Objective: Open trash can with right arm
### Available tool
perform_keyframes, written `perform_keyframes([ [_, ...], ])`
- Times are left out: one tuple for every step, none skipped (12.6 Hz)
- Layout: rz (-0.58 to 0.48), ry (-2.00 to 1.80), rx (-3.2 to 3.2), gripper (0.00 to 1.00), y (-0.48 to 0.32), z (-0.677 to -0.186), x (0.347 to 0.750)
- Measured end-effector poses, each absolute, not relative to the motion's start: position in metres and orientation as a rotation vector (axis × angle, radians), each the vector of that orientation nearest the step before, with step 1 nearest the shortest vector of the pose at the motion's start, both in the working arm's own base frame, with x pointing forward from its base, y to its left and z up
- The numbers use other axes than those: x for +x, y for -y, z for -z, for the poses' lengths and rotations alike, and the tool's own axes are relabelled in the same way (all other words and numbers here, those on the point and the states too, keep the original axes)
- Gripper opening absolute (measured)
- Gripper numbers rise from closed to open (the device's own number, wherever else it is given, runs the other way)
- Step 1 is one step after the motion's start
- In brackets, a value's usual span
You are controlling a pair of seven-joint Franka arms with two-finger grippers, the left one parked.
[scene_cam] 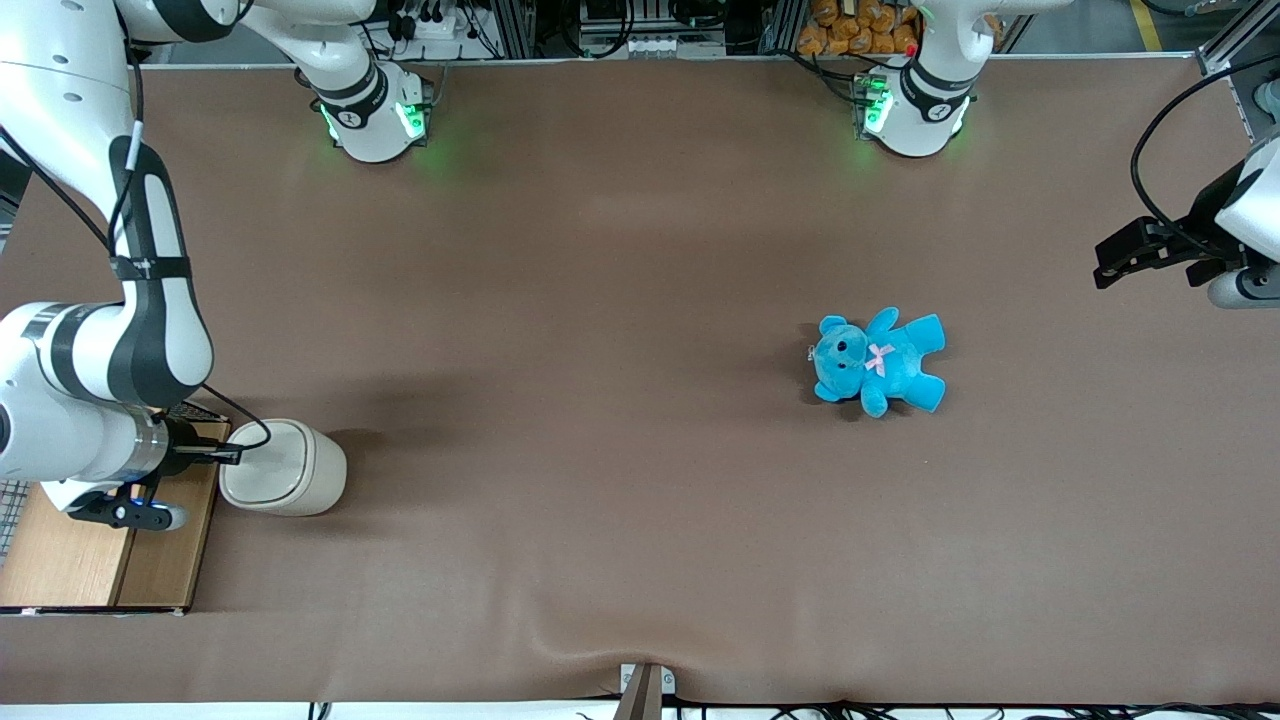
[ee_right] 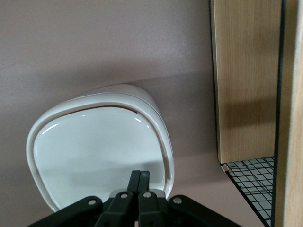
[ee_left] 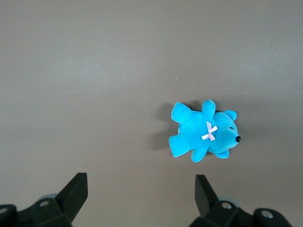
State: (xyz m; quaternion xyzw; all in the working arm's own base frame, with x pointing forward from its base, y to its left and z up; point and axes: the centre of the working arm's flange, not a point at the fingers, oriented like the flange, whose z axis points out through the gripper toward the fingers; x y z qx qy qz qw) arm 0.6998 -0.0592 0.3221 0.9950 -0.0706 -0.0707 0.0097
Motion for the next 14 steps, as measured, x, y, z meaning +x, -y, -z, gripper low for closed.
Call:
perform_keyframes([
  [0.227,0.22,3.106,0.01,0.0592,-0.3191,0.6997],
  [0.236,0.22,3.105,0.01,0.0594,-0.315,0.6997],
  [0.24,0.221,3.104,0.01,0.0598,-0.3124,0.6998],
  [0.239,0.221,3.104,0.01,0.0598,-0.3127,0.6999],
  [0.241,0.221,3.104,0.01,0.0598,-0.3122,0.6998],
  [0.239,0.221,3.104,0.01,0.0599,-0.3121,0.6999],
  [0.238,0.221,3.104,0.01,0.0599,-0.3115,0.6999],
  [0.234,0.222,3.105,0.01,0.0601,-0.311,0.7],
  [0.23,0.223,3.105,0.01,0.0605,-0.3105,0.7],
  [0.229,0.223,3.105,0.01,0.0605,-0.3106,0.6999],
  [0.229,0.222,3.105,0.01,0.0604,-0.3107,0.6998],
  [0.229,0.222,3.105,0.01,0.06,-0.311,0.6997],
  [0.23,0.221,3.105,0.01,0.0597,-0.3119,0.6995],
  [0.231,0.221,3.105,0.01,0.0594,-0.3137,0.6992],
])
